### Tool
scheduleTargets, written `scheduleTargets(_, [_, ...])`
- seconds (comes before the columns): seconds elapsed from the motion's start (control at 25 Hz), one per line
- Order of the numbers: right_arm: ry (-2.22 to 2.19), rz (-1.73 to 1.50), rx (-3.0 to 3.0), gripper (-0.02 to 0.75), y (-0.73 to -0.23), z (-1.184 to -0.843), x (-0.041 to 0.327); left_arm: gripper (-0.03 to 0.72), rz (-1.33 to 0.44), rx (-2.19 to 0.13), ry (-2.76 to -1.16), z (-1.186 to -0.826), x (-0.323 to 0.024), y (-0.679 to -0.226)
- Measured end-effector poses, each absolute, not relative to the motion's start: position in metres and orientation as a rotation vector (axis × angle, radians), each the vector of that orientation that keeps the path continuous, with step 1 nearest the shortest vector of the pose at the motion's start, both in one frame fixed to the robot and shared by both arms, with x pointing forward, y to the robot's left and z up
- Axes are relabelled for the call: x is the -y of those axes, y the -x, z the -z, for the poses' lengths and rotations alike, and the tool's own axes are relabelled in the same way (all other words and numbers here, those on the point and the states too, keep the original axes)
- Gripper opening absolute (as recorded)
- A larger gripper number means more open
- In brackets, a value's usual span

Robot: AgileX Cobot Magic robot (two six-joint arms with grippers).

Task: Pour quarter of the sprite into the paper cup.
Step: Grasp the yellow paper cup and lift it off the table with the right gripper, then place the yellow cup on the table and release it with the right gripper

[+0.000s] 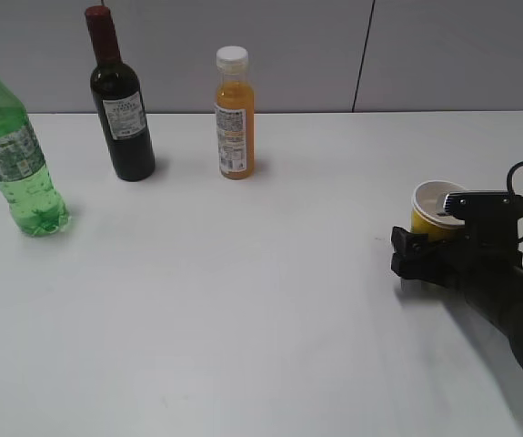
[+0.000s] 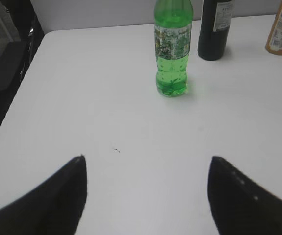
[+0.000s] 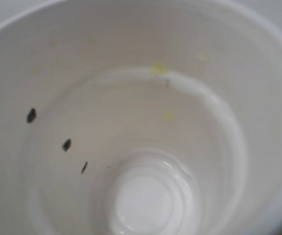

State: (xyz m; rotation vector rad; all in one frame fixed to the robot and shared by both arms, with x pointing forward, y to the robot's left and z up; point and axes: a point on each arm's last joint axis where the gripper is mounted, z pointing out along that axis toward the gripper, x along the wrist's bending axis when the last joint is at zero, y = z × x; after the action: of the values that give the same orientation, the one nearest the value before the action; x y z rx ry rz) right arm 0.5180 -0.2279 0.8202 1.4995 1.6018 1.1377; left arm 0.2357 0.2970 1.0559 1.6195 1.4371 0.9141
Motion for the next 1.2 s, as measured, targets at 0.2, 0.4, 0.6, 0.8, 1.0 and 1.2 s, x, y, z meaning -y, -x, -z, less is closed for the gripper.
scheduleTargets(0.2, [-1.498, -1.139, -1.600, 0.489, -0.518, -0.820, 0.228, 0.582, -0.914, -1.437, -1.619, -1.056, -0.297, -0.236])
scheduleTargets(0.4, [-1.491, -1.148, -1.590, 0.455, -0.515, -0.821, 0.229, 0.582, -0.914, -1.437, -1.619, -1.056, -0.297, -0.236])
scheduleTargets(0.6, [-1.491, -1.141, -1.610, 0.455, -0.503, -0.821, 0.232, 0.582, -0.914, -1.437, -1.619, -1.056, -0.297, -0.236])
scheduleTargets(0.8, [-1.392, -1.201, -1.767, 0.454, -0.490, -0.826, 0.222, 0.582, -0.914, -1.437, -1.619, -1.056, -0.297, -0.236])
scheduleTargets(1.0, [-1.035, -1.380, -2.042, 0.454, -0.487, -0.831, 0.195, 0.582, -0.914, -1.437, -1.619, -1.056, -0.297, -0.236])
scheduleTargets(1.2, [-0.566, -1.616, -2.232, 0.454, -0.490, -0.841, 0.163, 0.582, -0.914, -1.437, -1.619, -1.056, -0.297, -0.236])
